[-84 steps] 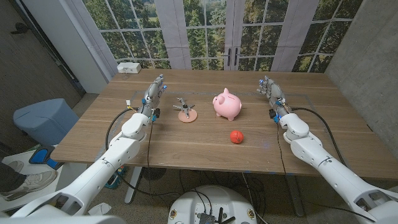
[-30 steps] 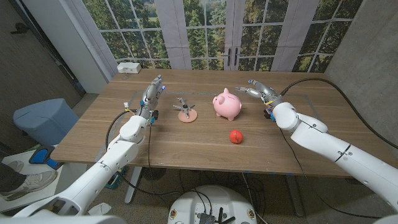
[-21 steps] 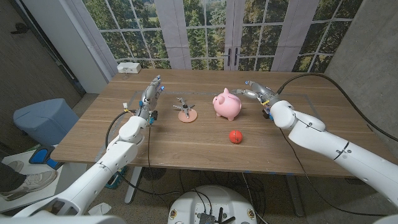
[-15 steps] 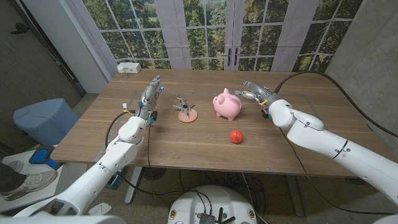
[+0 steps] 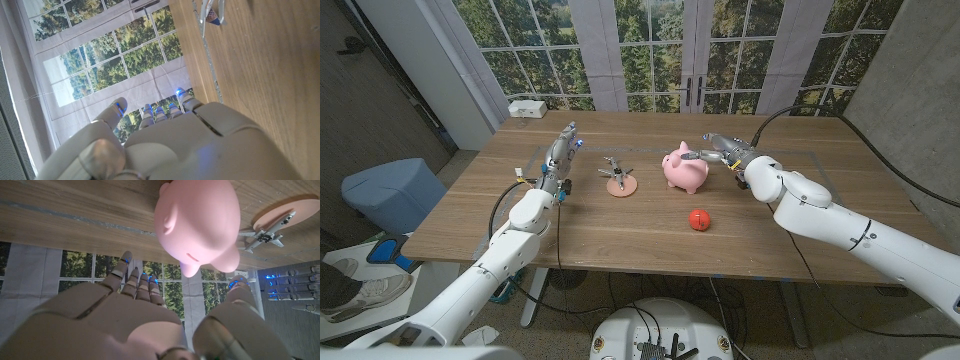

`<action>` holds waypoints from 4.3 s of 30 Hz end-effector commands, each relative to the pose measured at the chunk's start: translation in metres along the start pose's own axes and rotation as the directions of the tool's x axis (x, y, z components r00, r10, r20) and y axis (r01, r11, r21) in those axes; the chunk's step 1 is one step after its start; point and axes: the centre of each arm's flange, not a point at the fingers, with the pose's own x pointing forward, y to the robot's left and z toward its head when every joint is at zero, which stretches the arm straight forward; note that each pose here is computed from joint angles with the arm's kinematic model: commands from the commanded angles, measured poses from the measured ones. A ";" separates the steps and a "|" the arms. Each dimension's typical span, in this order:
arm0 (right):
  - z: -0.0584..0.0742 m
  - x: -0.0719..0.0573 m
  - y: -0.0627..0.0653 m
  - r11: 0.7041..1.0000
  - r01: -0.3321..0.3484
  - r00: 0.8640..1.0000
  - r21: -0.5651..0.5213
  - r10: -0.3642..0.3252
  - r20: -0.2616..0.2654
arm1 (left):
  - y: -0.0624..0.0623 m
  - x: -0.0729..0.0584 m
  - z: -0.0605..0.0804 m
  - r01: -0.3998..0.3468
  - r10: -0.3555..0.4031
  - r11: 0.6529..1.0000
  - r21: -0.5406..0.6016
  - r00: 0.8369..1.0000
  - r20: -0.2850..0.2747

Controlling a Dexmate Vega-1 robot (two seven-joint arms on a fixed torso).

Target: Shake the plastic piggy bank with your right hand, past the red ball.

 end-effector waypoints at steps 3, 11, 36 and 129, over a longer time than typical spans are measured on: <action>0.019 0.011 0.004 0.990 -0.073 0.997 -0.121 0.068 -0.041 | 0.004 -0.007 -0.003 -0.013 0.013 1.000 -0.010 1.000 0.001; 0.024 0.019 0.008 0.981 -0.122 0.991 -0.149 0.112 -0.078 | 0.006 -0.009 -0.003 -0.019 0.019 1.000 -0.010 1.000 0.003; 0.027 0.044 0.027 0.943 -0.265 0.958 -0.198 0.235 -0.164 | 0.007 -0.013 -0.003 -0.029 0.029 0.999 -0.014 1.000 -0.005; -0.032 0.017 0.004 0.897 0.423 0.906 0.129 -0.417 -0.076 | 0.000 -0.018 0.005 -0.030 0.030 1.000 0.000 1.000 0.007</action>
